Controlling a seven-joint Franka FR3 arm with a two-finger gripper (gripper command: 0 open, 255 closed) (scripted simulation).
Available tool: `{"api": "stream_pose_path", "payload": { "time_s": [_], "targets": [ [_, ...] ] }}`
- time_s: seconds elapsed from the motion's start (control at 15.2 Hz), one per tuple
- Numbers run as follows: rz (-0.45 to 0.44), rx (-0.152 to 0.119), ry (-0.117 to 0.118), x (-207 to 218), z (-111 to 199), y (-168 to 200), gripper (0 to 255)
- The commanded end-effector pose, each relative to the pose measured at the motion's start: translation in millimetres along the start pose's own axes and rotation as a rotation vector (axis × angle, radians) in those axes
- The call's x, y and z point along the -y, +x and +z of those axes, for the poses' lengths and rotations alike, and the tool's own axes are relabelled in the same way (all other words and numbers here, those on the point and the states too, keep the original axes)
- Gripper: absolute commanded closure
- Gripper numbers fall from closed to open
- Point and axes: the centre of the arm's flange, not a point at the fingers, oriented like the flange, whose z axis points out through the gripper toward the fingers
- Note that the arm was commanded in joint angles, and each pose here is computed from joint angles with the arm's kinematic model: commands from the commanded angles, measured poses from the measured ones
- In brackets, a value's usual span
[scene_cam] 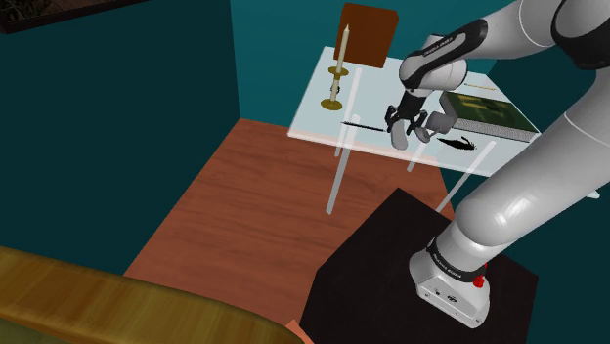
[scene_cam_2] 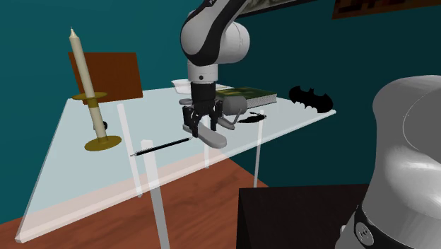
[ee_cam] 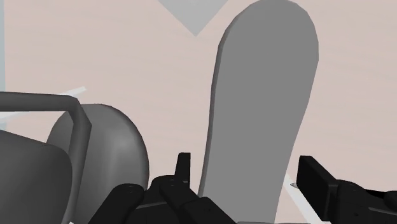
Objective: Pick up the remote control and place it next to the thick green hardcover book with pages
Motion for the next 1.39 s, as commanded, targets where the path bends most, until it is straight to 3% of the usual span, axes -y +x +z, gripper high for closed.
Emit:
{"api": "stream_pose_path", "payload": {
  "time_s": [0.0,1.32],
  "targets": [
    [0.0,0.001,0.0,0.0,-7.5,-0.4,255],
    [0.0,0.001,0.0,1.4,-113.1,-0.8,255]
  ]
}}
